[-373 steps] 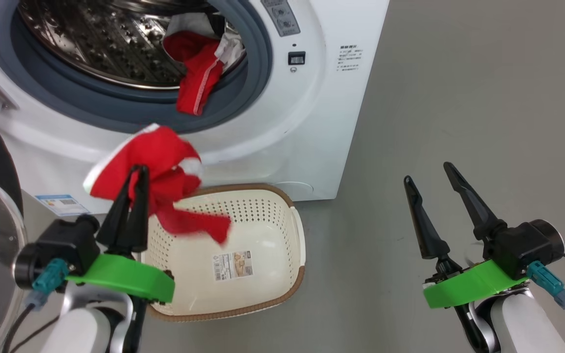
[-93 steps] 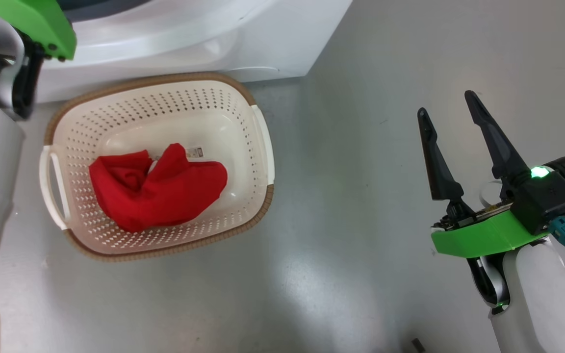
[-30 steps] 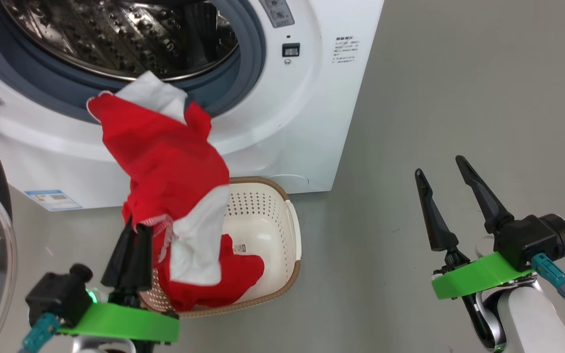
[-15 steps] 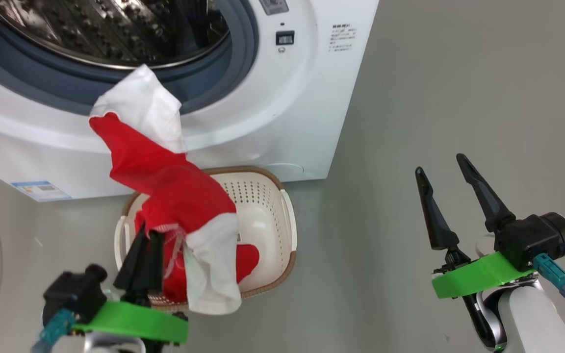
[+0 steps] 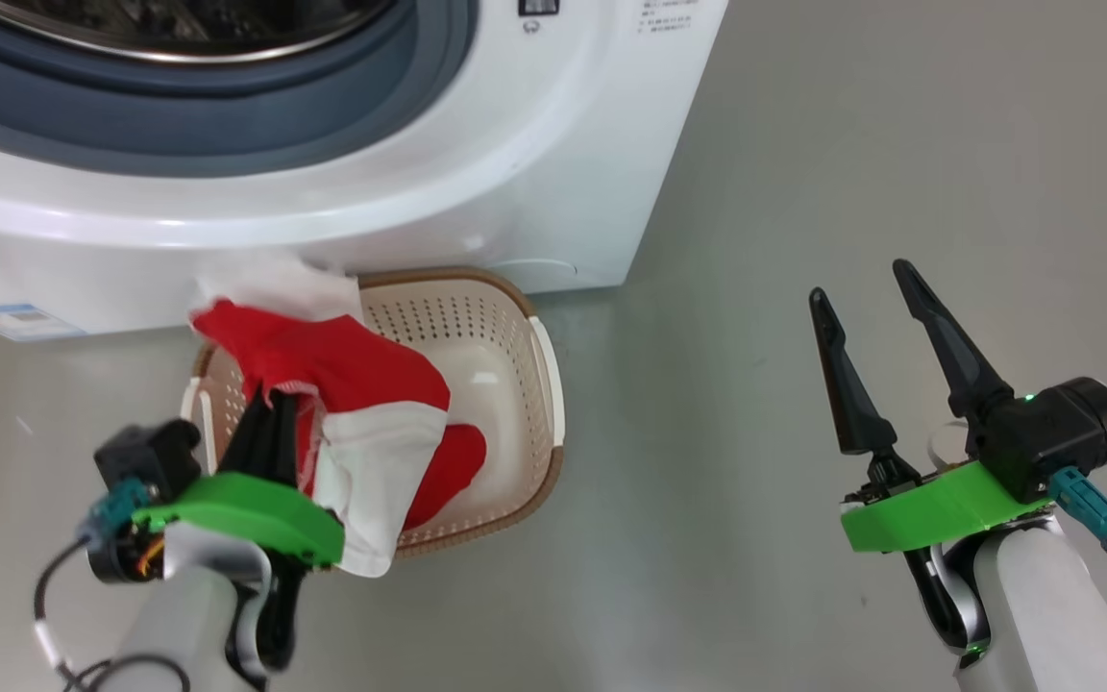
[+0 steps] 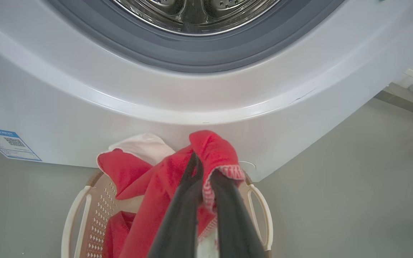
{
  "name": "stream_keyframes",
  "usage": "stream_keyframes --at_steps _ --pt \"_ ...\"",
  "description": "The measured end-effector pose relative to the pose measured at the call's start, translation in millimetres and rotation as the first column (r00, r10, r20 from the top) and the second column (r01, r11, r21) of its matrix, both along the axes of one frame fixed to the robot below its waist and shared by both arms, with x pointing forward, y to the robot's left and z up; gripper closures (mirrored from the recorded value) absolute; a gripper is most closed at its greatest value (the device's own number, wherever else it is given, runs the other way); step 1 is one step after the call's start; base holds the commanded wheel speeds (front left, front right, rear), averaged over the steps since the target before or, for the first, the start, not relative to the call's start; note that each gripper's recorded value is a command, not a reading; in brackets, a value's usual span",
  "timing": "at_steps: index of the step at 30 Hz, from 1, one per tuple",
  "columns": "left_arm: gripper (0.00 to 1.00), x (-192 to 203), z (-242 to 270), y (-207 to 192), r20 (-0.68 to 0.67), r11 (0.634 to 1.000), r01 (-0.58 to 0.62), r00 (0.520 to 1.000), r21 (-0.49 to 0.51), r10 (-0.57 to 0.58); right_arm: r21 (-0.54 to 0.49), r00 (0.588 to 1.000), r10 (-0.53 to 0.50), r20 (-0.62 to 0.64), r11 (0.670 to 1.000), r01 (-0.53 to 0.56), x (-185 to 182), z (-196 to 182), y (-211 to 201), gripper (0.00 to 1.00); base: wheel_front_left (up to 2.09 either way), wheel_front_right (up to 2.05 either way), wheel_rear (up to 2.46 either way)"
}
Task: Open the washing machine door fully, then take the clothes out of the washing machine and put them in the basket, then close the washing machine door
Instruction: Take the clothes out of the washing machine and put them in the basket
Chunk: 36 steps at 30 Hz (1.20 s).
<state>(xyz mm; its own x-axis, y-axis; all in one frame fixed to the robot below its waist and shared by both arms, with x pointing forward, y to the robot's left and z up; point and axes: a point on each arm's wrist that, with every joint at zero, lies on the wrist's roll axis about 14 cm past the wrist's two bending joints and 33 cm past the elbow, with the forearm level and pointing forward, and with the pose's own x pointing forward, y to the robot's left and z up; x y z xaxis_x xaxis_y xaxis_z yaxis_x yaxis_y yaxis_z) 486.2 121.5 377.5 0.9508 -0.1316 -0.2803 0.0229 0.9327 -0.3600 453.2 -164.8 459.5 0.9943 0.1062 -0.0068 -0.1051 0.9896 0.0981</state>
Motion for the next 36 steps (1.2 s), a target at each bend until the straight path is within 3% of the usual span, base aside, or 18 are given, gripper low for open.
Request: stream_keyframes --at_steps 7,15,31,32,33,34,36 --pt "1.00 10.2 -54.0 -5.5 -0.197 1.000 -0.008 0.980 -0.030 0.001 -0.003 0.999 0.003 -0.041 1.000 -0.003 6.2 -18.5 0.0 0.00 0.00 0.00 0.00" --pt "1.00 8.7 -113.0 -4.1 -0.431 0.999 -0.027 0.902 -0.032 0.010 0.007 0.998 0.000 -0.064 1.000 0.000 17.4 -33.0 -1.9 0.00 0.00 0.00 0.00" --pt "1.00 -2.6 -177.0 -26.2 -0.640 0.995 0.083 0.762 -0.054 -0.099 -0.011 0.992 -0.044 -0.122 0.999 0.043 20.2 -58.9 -20.9 0.00 0.00 0.00 0.00" --pt "0.82 -4.2 -179.5 -27.6 -0.646 0.994 0.090 0.756 -0.054 -0.103 -0.012 0.991 -0.046 -0.123 0.999 0.045 20.4 -59.8 -21.6 0.00 0.00 0.00 0.00" --pt "0.47 -5.7 -181.6 -28.7 -0.650 0.994 0.095 0.752 -0.054 -0.107 -0.013 0.991 -0.048 -0.127 0.999 0.046 20.1 -61.3 -22.3 0.00 0.00 0.00 0.00" --pt "0.00 -6.8 -183.2 -29.3 -0.654 0.994 0.098 0.749 -0.053 -0.109 -0.014 0.990 -0.049 -0.130 0.999 0.047 19.9 -62.4 -22.7 0.00 0.00 0.00 0.00" --pt "0.00 -7.3 -184.0 -29.0 -0.652 0.994 0.096 0.751 -0.051 -0.106 -0.013 0.990 -0.048 -0.134 0.999 0.047 19.9 -63.9 -22.4 0.00 0.00 0.00 0.00"
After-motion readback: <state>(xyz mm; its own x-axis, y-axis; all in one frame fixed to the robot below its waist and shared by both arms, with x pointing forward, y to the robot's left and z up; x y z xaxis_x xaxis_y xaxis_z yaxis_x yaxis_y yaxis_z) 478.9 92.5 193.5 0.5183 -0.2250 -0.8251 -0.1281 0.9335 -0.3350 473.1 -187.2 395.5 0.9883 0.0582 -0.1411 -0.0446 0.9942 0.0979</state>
